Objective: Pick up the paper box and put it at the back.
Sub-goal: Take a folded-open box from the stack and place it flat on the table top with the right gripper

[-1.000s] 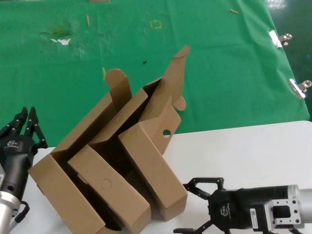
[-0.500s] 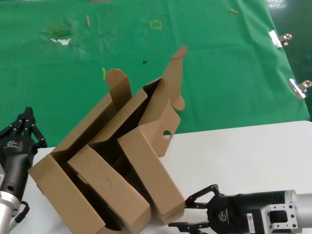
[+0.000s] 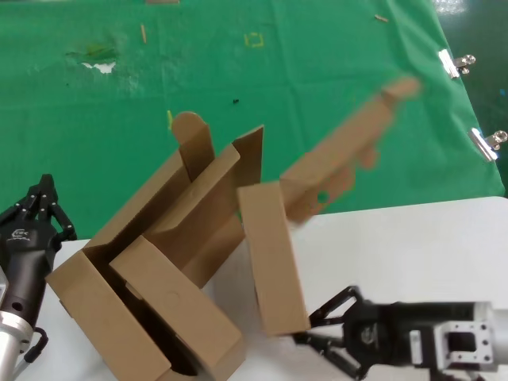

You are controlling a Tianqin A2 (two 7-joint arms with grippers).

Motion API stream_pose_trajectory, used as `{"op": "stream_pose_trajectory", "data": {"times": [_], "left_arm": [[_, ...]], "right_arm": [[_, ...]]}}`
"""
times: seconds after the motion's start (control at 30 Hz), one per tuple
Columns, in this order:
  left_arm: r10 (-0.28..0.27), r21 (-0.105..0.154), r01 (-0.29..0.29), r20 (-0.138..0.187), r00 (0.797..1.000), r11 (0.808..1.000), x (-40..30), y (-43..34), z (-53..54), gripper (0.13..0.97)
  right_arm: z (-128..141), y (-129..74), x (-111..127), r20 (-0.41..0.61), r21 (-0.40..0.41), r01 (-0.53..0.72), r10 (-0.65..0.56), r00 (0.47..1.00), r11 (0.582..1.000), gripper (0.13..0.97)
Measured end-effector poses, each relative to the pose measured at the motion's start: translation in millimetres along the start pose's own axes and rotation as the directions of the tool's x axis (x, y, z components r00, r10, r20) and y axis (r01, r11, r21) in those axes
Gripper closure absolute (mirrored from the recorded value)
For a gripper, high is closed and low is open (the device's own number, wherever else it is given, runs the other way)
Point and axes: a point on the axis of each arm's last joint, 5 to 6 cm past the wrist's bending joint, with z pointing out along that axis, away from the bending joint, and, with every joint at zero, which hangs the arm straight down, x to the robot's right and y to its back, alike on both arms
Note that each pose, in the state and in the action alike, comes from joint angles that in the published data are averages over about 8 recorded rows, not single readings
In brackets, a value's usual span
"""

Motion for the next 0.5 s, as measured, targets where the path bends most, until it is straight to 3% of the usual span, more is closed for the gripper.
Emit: {"op": "stream_pose_trajectory", "data": {"times": [0.2,0.5], "left_arm": [[0.000,0.000,0.000,0.000,1.000,1.000,0.0,0.0,0.0,0.957],[0.000,0.000,0.000,0.000,1.000,1.000,0.0,0.0,0.0,0.957]], "right_arm": [[-33,1,12,-0.099,-0.085,-0.016,0.008,0.995,0.996,0.954],[-87,6,71,-0.280,-0.365,-0.083,-0.024,0.960,0.927,0.957]]}}
